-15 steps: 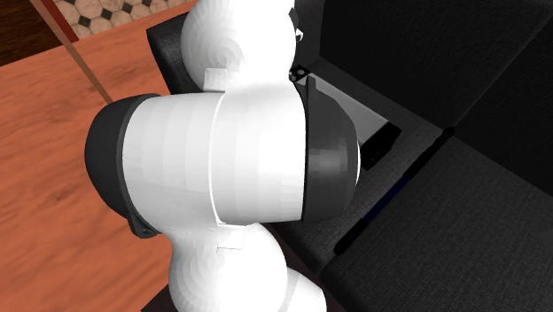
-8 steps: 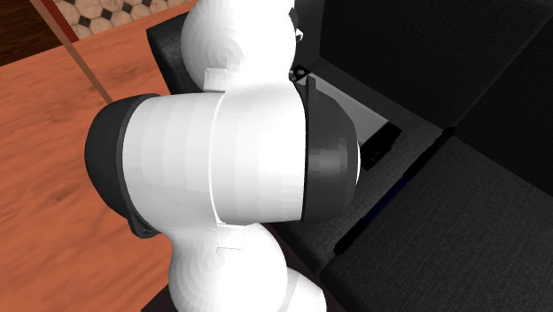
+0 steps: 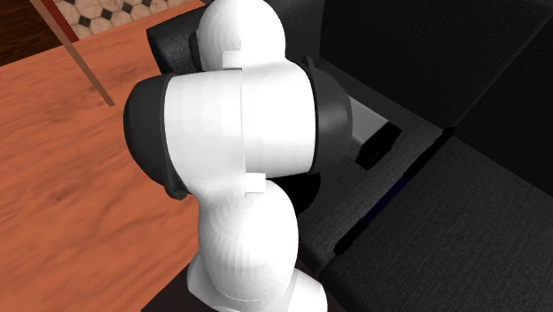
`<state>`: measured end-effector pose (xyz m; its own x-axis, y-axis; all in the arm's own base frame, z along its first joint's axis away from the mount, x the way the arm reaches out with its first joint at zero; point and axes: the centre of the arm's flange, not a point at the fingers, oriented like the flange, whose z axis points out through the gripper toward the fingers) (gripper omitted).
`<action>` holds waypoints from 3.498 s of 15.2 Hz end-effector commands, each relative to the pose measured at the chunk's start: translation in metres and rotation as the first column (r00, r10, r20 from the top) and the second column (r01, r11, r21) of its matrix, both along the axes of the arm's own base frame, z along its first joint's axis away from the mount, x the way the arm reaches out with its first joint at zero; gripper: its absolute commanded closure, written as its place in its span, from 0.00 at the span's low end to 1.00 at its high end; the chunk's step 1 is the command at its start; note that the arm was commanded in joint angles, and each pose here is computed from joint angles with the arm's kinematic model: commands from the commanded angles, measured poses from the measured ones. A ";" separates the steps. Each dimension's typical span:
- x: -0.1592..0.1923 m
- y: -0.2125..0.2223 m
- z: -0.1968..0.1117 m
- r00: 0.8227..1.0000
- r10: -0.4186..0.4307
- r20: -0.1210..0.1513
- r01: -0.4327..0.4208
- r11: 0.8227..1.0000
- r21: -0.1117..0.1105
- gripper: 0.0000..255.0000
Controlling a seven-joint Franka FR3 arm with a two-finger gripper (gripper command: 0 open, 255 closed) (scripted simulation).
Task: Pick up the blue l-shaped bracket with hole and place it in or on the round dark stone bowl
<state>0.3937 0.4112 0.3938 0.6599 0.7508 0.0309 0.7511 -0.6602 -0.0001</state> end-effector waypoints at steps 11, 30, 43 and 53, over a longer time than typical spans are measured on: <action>-0.002 0.003 -0.045 1.000 0.010 -0.001 -0.010 1.000 -0.011 0.00; -0.002 0.003 -0.018 1.000 0.010 -0.001 -0.010 1.000 -0.011 1.00; -0.002 0.003 0.050 1.000 0.010 -0.001 -0.010 1.000 -0.011 1.00; 0.014 0.000 0.058 0.990 -0.140 0.012 0.140 0.990 -0.011 0.00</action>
<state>0.4010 0.4137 0.4596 0.7131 0.7006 0.0269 0.7006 -0.7135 0.0122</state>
